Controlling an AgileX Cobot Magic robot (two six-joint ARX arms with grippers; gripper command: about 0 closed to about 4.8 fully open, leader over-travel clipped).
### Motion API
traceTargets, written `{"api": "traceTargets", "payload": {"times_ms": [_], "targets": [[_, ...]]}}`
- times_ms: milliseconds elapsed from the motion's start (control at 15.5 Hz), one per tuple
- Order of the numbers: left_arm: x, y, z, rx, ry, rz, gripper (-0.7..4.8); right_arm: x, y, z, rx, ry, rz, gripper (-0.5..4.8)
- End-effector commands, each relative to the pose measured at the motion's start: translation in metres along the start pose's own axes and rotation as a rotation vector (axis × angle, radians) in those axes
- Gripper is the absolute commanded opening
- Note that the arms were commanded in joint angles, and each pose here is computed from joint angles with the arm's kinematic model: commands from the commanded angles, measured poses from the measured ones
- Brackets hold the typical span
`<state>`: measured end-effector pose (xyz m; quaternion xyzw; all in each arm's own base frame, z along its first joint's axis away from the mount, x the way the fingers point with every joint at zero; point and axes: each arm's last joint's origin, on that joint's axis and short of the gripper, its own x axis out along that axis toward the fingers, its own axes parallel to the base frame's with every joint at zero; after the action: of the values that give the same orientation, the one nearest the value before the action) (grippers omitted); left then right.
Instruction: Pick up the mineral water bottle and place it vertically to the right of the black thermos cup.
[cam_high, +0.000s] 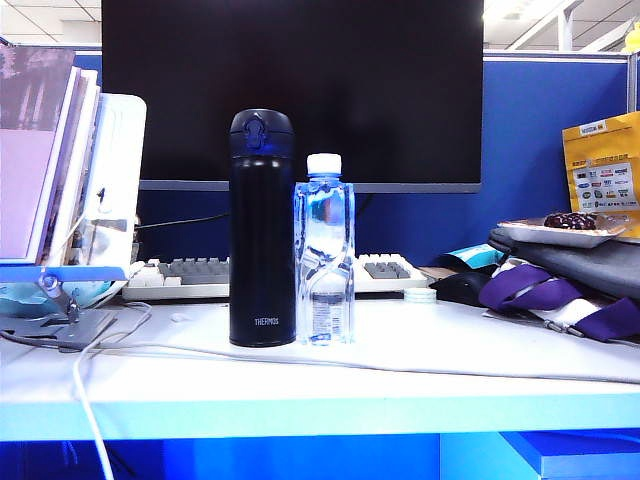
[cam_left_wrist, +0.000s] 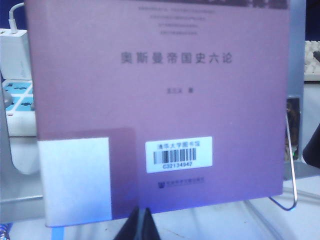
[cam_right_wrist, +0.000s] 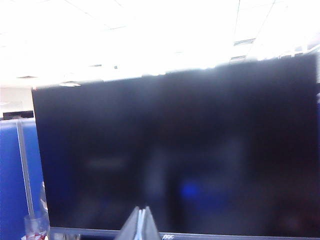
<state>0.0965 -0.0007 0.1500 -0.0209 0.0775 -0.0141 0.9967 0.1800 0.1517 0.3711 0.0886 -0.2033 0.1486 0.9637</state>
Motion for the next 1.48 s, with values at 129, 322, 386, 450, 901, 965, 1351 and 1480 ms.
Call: {"api": "traceTargets", "payload": {"times_ms": [129,322,386,450,901,965,1351,1480], "targets": [[0.000,0.000,-0.001,0.002,0.009,-0.004,-0.05,-0.039,-0.021,0.042,-0.106,0.076,0.011,-0.01],[0.000,0.000,-0.001,0.002,0.009,-0.004,-0.05,-0.072,-0.038,0.063,-0.188,0.136,0.021,-0.01],[0.000,0.000,-0.001,0.002,0.009,-0.004,-0.05,-0.088,-0.046,0.065,-0.216,0.198,0.030,-0.01],[0.000,0.000,-0.001,0.002,0.009,-0.004,-0.05,-0.100,-0.052,0.066,-0.239,0.248,0.036,-0.01],[0.000,0.000,-0.001,0.002,0.009,-0.004,-0.05,-0.155,-0.075,0.047,-0.332,0.489,0.072,-0.01],[0.000,0.000,-0.001,0.002,0.009,-0.004,-0.05,-0.157,-0.075,0.040,-0.304,0.480,0.078,-0.01],[0.000,0.000,-0.001,0.002,0.009,-0.004,-0.05,-0.156,-0.085,-0.024,-0.269,0.385,0.015,-0.01],[0.000,0.000,-0.001,0.002,0.009,-0.004,-0.05,-0.159,-0.095,-0.043,-0.227,0.372,-0.059,-0.01]]}}
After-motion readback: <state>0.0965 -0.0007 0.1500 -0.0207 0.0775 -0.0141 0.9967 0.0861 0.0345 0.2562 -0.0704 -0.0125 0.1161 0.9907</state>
